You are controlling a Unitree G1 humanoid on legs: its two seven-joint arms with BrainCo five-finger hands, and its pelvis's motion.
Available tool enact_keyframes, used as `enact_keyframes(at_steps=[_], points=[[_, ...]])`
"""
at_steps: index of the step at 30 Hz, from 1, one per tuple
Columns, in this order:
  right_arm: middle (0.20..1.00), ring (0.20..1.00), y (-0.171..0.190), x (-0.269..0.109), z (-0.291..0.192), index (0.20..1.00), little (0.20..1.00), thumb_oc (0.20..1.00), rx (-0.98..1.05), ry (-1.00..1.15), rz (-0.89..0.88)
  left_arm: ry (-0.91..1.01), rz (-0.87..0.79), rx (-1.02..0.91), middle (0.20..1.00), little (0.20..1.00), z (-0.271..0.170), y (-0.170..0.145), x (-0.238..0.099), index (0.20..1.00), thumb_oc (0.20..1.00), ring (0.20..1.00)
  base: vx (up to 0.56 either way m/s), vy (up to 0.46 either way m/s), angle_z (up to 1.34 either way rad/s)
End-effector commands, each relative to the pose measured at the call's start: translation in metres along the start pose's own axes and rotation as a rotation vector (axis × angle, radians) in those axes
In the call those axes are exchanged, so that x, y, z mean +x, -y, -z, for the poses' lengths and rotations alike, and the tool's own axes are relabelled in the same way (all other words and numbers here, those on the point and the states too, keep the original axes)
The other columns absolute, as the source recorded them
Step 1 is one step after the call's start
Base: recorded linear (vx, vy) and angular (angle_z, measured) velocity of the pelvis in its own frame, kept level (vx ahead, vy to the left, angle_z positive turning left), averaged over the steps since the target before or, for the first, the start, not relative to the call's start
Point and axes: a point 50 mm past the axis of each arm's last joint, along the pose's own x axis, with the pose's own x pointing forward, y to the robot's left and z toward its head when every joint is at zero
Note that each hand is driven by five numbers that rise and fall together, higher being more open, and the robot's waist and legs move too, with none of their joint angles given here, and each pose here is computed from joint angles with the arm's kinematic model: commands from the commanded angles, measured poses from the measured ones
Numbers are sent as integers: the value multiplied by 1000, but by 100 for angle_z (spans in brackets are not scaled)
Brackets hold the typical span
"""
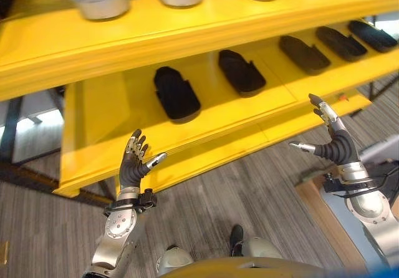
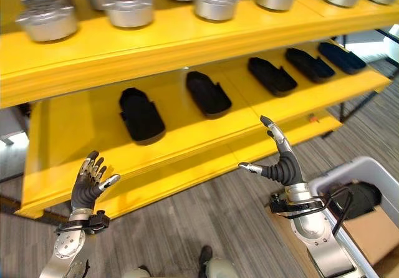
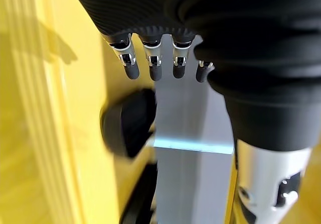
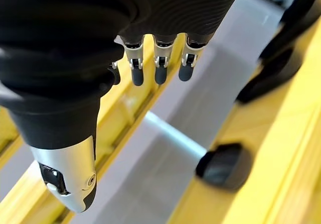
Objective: Move parts from the plastic box to the shelf.
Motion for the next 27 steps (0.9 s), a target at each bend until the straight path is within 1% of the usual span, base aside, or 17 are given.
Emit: enact_keyframes(at_steps=[1,2,6,9,12,14,18,20,22,23,24,25,27], points=[[1000,1000,11,11,-18,1000,1000,1000,22,138,98,113,24,-66,1000,1000,-19,1,2,1000,1000,1000,-67,-245,-65],[1000,1000,14,5,-16,1000,1000,1000,28,121,122,117,66,-70,1000,1000,-19,5,-2,1000,1000,1000,-65,-242,-38],[1000,1000,18,-1,-9,1000,1000,1000,25,76,188,108,142,-70,1000,1000,-19,14,-4,1000,1000,1000,-98,-184,14],[1000,1000,18,-2,3,1000,1000,1000,96,-6,251,106,187,-73,1000,1000,-20,18,1,1000,1000,1000,-124,-53,13],[1000,1000,21,-12,22,1000,1000,1000,224,-110,319,113,199,-65,1000,1000,-22,18,4,1000,1000,1000,-140,-1,-4],[1000,1000,17,-15,31,1000,1000,1000,260,-133,335,124,201,-63,1000,1000,-23,22,6,1000,1000,1000,-133,95,-119],[1000,1000,15,-15,33,1000,1000,1000,283,-159,341,121,208,-67,1000,1000,-24,27,7,1000,1000,1000,-105,117,-127],[1000,1000,10,-13,32,1000,1000,1000,315,-174,282,79,211,-69,1000,1000,-17,37,6,1000,1000,1000,-325,0,-44],[1000,1000,3,-8,34,1000,1000,1000,372,-201,252,54,218,-52,1000,1000,-11,37,0,1000,1000,1000,-240,-143,-250],[1000,1000,2,-9,36,1000,1000,1000,397,-224,279,9,322,24,1000,1000,-5,42,-2,1000,1000,1000,-153,-107,-275],[1000,1000,3,-10,38,1000,1000,1000,406,-238,294,-7,359,39,1000,1000,-3,41,-2,1000,1000,1000,-184,-175,-85],[1000,1000,2,-11,42,1000,1000,1000,422,-268,305,-38,413,59,1000,1000,0,39,-2,1000,1000,1000,-103,-127,15],[1000,1000,-2,-10,44,1000,1000,1000,418,-269,298,-38,452,81,1000,1000,1,37,0,1000,1000,1000,-70,-169,56]])
